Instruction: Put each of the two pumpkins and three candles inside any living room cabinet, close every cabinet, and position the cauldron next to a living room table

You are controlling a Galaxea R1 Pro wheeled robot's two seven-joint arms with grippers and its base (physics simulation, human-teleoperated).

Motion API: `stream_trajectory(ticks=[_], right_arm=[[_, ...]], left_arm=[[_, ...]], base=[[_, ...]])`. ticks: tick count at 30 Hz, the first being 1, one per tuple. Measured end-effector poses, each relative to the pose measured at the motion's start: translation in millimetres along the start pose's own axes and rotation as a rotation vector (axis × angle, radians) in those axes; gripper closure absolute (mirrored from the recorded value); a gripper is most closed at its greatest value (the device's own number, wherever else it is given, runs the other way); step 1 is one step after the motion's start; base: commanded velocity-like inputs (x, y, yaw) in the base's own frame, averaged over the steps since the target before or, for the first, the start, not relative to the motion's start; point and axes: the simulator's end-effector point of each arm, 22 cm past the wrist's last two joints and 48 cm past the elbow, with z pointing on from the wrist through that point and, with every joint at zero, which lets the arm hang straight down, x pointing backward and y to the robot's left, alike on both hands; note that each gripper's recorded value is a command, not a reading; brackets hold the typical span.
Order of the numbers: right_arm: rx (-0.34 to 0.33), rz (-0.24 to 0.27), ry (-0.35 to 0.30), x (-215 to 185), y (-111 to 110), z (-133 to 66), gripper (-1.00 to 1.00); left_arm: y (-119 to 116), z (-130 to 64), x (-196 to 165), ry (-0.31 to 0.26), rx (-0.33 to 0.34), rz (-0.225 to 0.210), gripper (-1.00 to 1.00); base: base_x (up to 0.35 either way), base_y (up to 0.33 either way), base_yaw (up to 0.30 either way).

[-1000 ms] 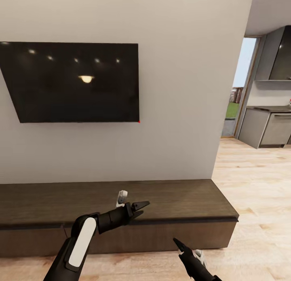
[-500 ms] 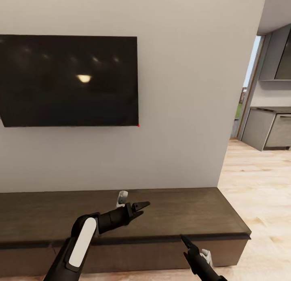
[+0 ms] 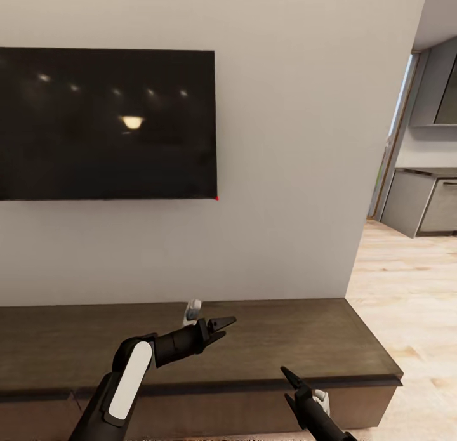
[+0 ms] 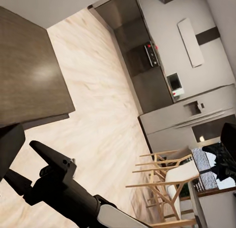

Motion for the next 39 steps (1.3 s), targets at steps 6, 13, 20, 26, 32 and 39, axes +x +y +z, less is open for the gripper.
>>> stream_trajectory(ticks=[6,13,20,26,32,39], right_arm=[[-0.002,0.000,0.001,2.0,-12.2,1.1,-1.00],[-0.017,-0.002,0.003,4.8,-23.5,2.2,-1.00],[-0.060,-0.007,0.007,7.3,-28.5,3.3,-1.00],[-0.084,-0.014,0.005,9.2,-34.4,5.4,-1.00],[-0.083,-0.023,-0.001,10.0,-47.3,6.7,-1.00],[-0.086,-0.017,-0.004,11.7,-62.0,7.4,-1.00]], left_arm=[[11.0,0.4,7.2,0.000,-0.002,0.000,-1.00],[23.8,0.8,15.5,0.000,-0.004,0.001,-1.00],[36.0,1.1,24.0,-0.001,-0.003,0.002,-1.00],[47.4,1.3,31.8,0.000,-0.006,0.002,-1.00],[58.2,1.5,39.4,0.000,-0.006,0.002,-1.00],[70.7,1.6,48.6,0.000,-0.006,0.003,-1.00]], base=[[0.000,0.000,0.000],[0.000,0.000,0.000],[0.000,0.000,0.000],[0.000,0.000,0.000],[0.000,0.000,0.000],[0.000,0.000,0.000]])
